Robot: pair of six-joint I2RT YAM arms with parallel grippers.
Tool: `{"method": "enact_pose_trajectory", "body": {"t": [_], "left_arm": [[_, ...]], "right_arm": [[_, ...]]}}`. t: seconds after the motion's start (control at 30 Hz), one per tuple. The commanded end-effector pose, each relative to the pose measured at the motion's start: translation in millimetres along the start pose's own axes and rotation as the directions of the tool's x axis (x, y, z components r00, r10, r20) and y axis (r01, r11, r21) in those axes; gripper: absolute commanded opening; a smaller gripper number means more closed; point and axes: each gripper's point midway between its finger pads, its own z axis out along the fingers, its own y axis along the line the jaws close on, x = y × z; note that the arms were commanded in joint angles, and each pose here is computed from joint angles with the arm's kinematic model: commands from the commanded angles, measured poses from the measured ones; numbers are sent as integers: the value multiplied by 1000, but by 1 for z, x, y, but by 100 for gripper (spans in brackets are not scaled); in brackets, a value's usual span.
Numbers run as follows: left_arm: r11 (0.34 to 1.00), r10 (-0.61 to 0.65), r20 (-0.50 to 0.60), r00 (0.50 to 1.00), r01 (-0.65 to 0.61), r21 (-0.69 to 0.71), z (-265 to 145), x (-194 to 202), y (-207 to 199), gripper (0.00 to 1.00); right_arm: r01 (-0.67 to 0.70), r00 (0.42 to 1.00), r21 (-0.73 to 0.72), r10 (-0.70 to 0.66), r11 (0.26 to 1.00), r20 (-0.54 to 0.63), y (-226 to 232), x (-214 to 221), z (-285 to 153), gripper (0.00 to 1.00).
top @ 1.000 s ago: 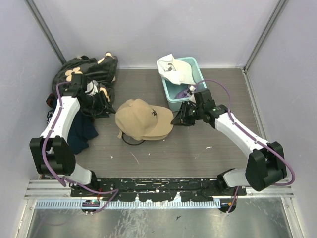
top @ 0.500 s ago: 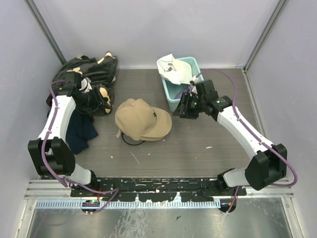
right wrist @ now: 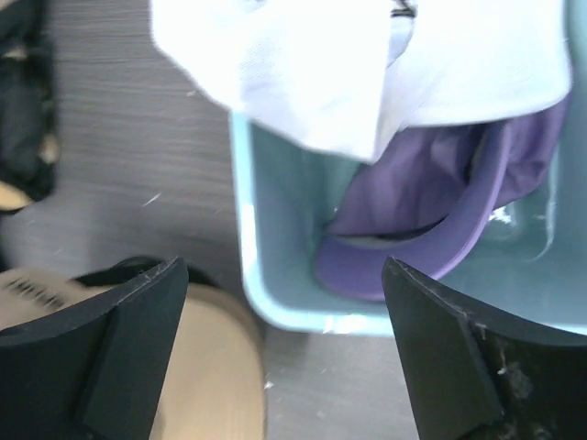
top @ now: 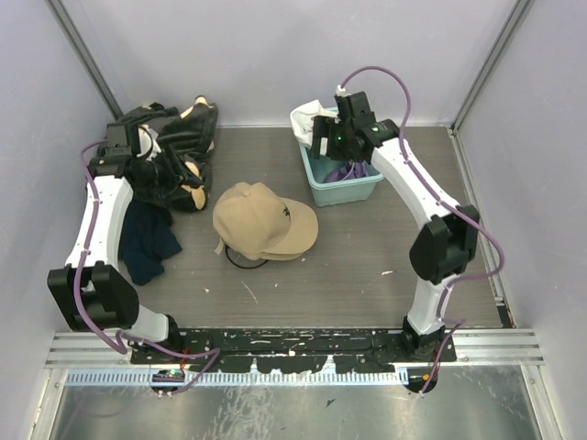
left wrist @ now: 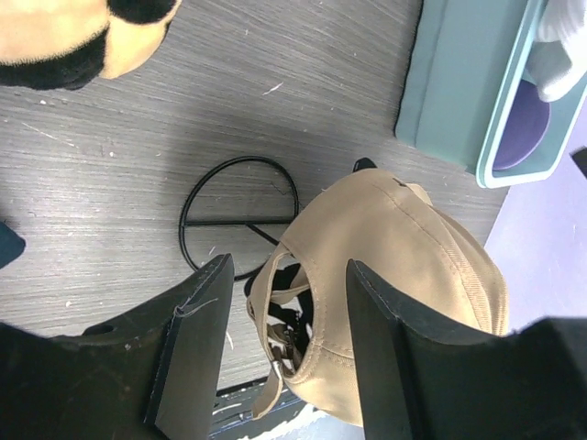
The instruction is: Stack the hats
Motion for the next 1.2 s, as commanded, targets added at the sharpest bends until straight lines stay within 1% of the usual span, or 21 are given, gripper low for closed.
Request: {"method": "enact_pose_trajectory", "body": {"t": [0.0,0.13,0.5,0.6,0.67,0.7,0.77,0.8,0.87,0.93,1.0,1.07,1.17], "left_arm": [[997,38,68,997,-43,67,-22,-11,-23,59],[998,39,69,997,-43,55,-23,-9,-21,59],[999,48,56,997,-49,17,-26,-2,-12,59],[999,52,53,997,-53,9,-27,0,-11,59],[998,54,53,997,-54,11,-28,0,-11,59],[998,55,55,997,-55,11,-28,0,-11,59],[998,54,54,997,-55,11,-28,-1,-12,59],[998,55,54,997,-56,12,-28,-1,-12,59],[998,55,54,997,-56,13,-28,-1,-12,59],[998,56,57,997,-57,18,-28,-1,-13,59],[998,57,58,997,-59,27,-28,-2,-15,58],[997,61,58,996,-64,45,-28,-2,-18,57],[993,75,69,995,-81,83,-31,-6,-27,57]], "right_arm": [[94,992,155,-105,983,68,-24,-30,14,94],[115,984,188,-138,975,113,-29,-42,33,98],[161,968,158,-187,974,169,-27,-53,74,100],[159,967,166,-188,973,171,-30,-55,83,99],[153,966,166,-183,974,181,-31,-58,88,95],[153,965,165,-183,974,187,-31,-60,91,91],[152,963,161,-183,975,200,-30,-64,95,76],[152,962,160,-183,975,205,-30,-66,96,67],[153,959,160,-186,975,214,-30,-69,99,43],[151,956,164,-187,975,225,-31,-74,97,22],[153,954,164,-189,975,233,-31,-78,91,8],[158,947,158,-195,975,254,-26,-86,75,1],[170,939,114,-196,979,283,-12,-100,37,1]]}}
